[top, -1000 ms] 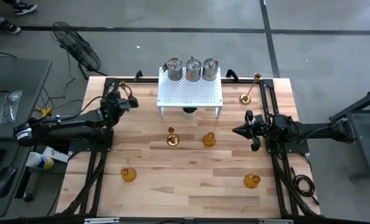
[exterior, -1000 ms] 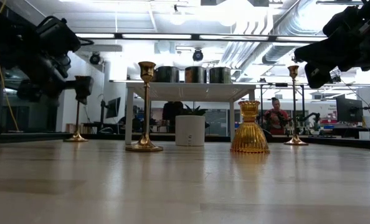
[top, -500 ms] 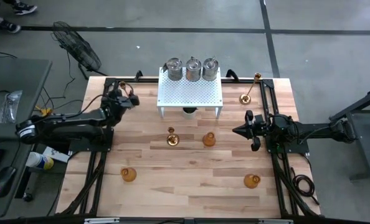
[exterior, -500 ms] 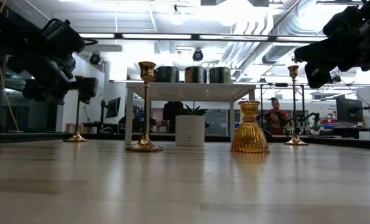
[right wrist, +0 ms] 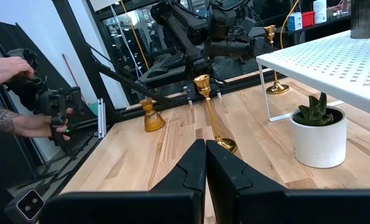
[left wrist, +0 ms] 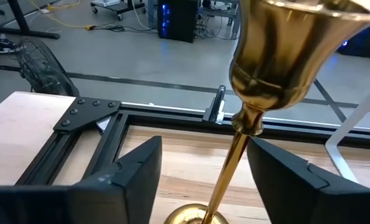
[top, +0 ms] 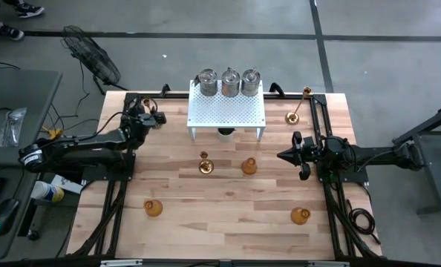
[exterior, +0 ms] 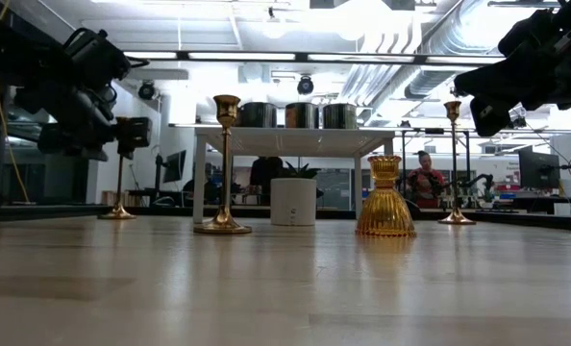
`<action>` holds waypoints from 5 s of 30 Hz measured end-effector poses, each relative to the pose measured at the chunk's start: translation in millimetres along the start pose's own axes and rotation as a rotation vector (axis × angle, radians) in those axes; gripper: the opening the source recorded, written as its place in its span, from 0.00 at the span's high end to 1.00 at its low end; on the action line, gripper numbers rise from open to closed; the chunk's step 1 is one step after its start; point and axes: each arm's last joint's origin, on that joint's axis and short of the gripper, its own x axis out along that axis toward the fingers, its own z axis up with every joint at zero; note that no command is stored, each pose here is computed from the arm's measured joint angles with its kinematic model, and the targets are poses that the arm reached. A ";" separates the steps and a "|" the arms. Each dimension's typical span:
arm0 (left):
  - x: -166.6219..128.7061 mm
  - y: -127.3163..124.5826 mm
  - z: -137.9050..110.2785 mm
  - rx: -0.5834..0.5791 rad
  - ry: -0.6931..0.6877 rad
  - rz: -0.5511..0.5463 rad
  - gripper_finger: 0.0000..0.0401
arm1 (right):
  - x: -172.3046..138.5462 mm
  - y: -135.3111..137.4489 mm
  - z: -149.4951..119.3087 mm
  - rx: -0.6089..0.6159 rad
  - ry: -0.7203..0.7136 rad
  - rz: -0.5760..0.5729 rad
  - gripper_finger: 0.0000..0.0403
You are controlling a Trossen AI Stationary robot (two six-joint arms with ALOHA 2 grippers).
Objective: Pick & Place candle stick holders
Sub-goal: Put the top left gold candlestick holder on the shelf
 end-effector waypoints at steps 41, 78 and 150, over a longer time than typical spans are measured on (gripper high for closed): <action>-0.1 -0.6 0.0 0.000 0.014 -0.021 0.94 | 0.0 0.1 0.1 0.000 0.000 0.001 0.99; -34.1 -52.6 142.9 0.130 0.093 -0.182 0.97 | 0.0 0.0 0.1 0.000 0.000 0.000 0.99; -20.2 -192.3 147.8 0.221 0.113 -0.321 0.97 | 0.0 0.0 0.0 0.000 0.000 0.000 0.99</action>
